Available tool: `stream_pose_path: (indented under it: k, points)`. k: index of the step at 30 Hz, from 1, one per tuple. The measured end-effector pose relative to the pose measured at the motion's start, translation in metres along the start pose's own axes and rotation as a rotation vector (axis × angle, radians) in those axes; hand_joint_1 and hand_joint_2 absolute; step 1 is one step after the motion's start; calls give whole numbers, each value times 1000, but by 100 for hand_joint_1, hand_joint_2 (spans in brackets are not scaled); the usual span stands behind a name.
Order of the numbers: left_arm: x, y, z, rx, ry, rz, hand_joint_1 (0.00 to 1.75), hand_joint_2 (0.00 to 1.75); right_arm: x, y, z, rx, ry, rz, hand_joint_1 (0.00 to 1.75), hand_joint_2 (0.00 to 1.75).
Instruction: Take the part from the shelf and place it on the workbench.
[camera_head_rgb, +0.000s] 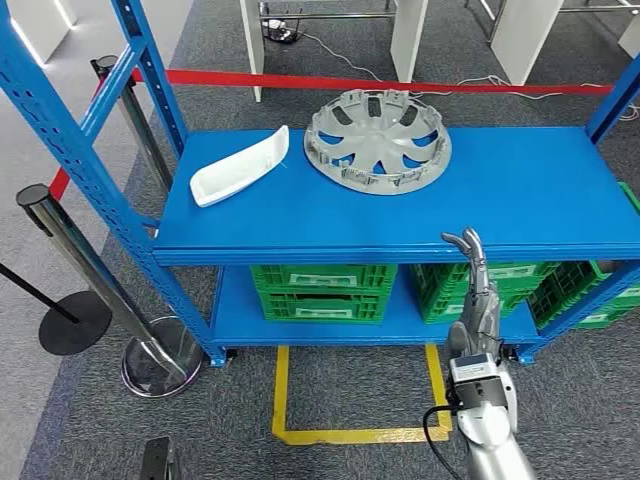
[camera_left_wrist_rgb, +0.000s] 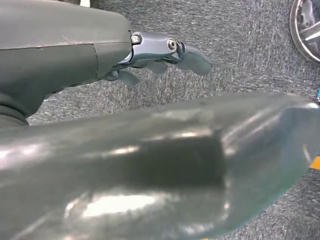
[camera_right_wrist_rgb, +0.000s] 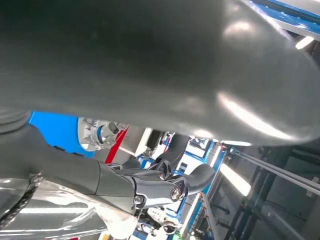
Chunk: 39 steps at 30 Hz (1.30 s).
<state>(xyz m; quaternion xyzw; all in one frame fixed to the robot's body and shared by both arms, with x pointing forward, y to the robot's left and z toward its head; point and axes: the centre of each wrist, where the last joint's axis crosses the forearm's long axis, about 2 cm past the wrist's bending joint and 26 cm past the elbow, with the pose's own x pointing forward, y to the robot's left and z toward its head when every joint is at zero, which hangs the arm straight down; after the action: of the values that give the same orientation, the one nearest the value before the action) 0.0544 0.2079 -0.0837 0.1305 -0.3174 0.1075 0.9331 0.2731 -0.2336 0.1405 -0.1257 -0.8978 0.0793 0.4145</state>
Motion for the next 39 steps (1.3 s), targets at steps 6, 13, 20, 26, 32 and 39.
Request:
stream_pose_path:
  k: [6,13,20,26,32,39]
  points:
    - [0,0,0,0,2,1,0,0,0,0,0,5,9,-10,0,0]
    - [1,3,-3,-4,3,4,0,0,-2,1,-2,16,19,-31,0,0]
    - [0,2,-4,-2,-4,5,0,0,-5,0,1,40,10,-31,0,175]
    - [3,3,-7,-4,-19,0,0,0,-6,-1,4,55,-3,-26,0,175]
    - [4,2,-8,-1,-21,-5,0,0,-6,-2,4,40,-8,-24,0,175]
    - [4,3,-9,2,-21,-9,0,0,-6,-2,4,35,-5,-43,0,175]
